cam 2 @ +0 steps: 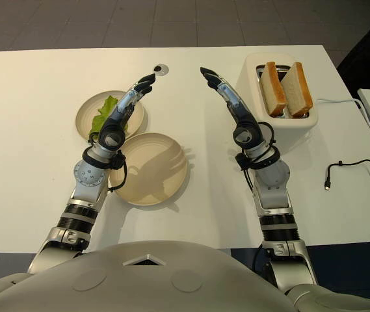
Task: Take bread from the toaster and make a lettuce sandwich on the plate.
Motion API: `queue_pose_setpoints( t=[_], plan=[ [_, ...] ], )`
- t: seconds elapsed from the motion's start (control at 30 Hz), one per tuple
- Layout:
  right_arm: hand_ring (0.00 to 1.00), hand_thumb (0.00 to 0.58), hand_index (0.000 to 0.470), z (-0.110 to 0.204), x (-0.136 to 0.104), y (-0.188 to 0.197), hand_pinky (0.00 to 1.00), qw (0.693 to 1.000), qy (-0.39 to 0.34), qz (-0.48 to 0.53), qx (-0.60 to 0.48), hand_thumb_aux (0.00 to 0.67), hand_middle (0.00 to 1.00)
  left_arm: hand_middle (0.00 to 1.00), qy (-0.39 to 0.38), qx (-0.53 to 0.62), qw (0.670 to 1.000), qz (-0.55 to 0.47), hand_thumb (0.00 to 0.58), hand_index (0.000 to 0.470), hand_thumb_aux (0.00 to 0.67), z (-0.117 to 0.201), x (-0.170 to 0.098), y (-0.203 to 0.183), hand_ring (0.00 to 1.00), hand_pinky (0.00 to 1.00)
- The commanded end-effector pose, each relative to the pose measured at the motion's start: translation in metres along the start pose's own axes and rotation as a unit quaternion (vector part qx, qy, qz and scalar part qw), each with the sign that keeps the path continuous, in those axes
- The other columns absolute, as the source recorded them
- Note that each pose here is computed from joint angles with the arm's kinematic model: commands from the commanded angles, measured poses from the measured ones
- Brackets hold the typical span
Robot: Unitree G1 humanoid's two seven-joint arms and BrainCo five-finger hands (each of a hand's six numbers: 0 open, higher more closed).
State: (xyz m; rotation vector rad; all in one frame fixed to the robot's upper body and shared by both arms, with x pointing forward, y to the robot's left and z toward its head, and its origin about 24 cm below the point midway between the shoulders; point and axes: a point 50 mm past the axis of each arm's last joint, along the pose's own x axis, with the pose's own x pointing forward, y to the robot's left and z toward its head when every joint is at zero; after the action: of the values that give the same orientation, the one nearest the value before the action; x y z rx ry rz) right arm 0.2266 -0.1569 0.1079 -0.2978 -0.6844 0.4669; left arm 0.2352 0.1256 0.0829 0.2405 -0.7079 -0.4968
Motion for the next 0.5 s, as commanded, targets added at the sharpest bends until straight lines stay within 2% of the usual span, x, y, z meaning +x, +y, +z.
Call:
queue_pose_setpoints(
  t=[0.03,0.23,0.3,0.4,0.5],
  plan=[
    [0.0,0.0,0.0,0.002,0.002,-0.001,0.0,1.0,-0.001,-0.001,-0.019,0.0,0.0,0.0,0.002,0.0,1.0,0.009,0.0,0.0,0.0,0.0,0.0,0.003,0.0,0.0],
    [0.0,0.0,0.0,0.012,0.005,-0.014,0.0,0.998,-0.011,-0.032,-0.058,0.0,0.0,0.0,0.004,0.007,1.0,0.017,0.0,0.0,0.0,-0.002,0.0,0.005,0.0,0.0],
    [0.0,0.0,0.0,0.02,0.006,-0.037,0.0,0.985,-0.011,-0.072,-0.153,0.0,0.0,0.0,0.005,0.009,1.0,0.018,0.0,0.0,0.0,-0.002,0.001,0.005,0.0,0.0],
    [0.0,0.0,0.0,0.025,-0.001,-0.08,0.0,0.929,0.045,-0.132,-0.342,0.0,0.0,0.0,0.003,0.009,1.0,0.019,0.0,0.0,0.0,-0.002,0.002,0.004,0.0,0.0],
    [0.0,0.0,0.0,0.022,-0.014,-0.112,0.0,0.878,0.114,-0.169,-0.434,0.0,0.0,0.0,0.003,0.008,1.0,0.019,0.0,0.0,0.0,-0.003,0.003,0.003,0.0,0.0]
  ],
)
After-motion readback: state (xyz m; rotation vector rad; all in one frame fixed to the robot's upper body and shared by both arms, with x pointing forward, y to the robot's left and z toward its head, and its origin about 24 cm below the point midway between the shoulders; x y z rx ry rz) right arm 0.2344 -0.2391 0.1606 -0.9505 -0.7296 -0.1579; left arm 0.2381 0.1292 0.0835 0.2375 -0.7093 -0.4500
